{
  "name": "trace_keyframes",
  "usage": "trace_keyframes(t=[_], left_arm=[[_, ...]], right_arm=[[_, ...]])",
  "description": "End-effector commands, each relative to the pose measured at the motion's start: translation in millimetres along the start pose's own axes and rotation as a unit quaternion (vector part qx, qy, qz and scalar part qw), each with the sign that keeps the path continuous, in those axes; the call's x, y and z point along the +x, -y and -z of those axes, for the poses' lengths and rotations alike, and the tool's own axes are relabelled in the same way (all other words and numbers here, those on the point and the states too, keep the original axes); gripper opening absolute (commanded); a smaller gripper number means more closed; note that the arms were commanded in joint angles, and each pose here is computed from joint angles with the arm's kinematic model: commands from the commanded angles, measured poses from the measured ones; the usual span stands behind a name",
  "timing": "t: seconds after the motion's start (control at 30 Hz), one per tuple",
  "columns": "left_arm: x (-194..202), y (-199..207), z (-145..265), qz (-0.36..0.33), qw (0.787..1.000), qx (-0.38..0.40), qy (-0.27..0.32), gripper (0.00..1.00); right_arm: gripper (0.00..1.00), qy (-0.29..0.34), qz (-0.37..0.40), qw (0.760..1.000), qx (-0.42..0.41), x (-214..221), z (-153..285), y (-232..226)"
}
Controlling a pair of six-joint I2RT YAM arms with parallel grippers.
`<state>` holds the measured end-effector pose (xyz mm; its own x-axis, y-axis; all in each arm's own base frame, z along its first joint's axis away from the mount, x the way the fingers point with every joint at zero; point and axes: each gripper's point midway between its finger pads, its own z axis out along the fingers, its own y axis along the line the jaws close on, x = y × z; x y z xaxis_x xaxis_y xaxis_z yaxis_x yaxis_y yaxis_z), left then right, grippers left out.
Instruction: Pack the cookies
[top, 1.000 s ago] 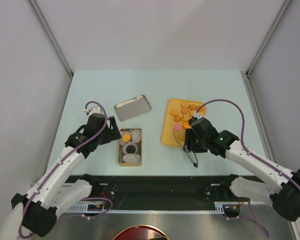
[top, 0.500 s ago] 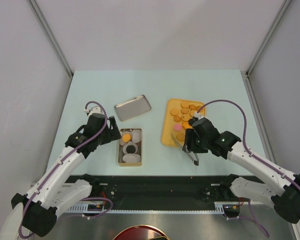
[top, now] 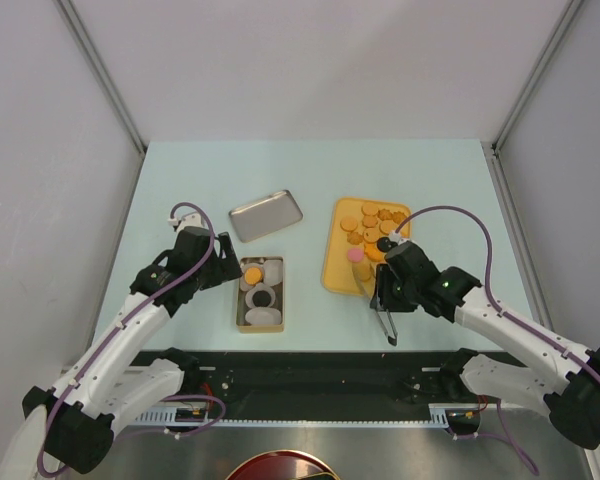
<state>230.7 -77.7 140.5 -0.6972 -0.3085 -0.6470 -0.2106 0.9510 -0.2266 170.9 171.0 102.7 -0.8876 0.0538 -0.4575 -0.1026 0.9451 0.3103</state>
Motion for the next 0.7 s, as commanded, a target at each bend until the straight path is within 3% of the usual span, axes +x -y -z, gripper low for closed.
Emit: trace_keyframes(t=[0.0, 0.27, 0.67], left_arm=[[-5.1, 2.2, 0.2, 0.004, 1.0, 0.008, 0.012, 1.0], [-5.0, 2.3, 0.8, 0.004, 1.0, 0.009, 0.013, 1.0], [-5.7, 1.5, 0.7, 0.005, 1.0, 0.006, 0.014, 1.0]], right_arm=[[0.41, 0.023, -0.007, 0.999, -0.022, -14.0, 8.5, -11.3], [0.35, 0.049, 0.001, 0.998, -0.035, -33.3, 29.2, -24.3], [0.35, 0.094, 0.019, 0.992, -0.076, -64.1, 60.1, -62.5]])
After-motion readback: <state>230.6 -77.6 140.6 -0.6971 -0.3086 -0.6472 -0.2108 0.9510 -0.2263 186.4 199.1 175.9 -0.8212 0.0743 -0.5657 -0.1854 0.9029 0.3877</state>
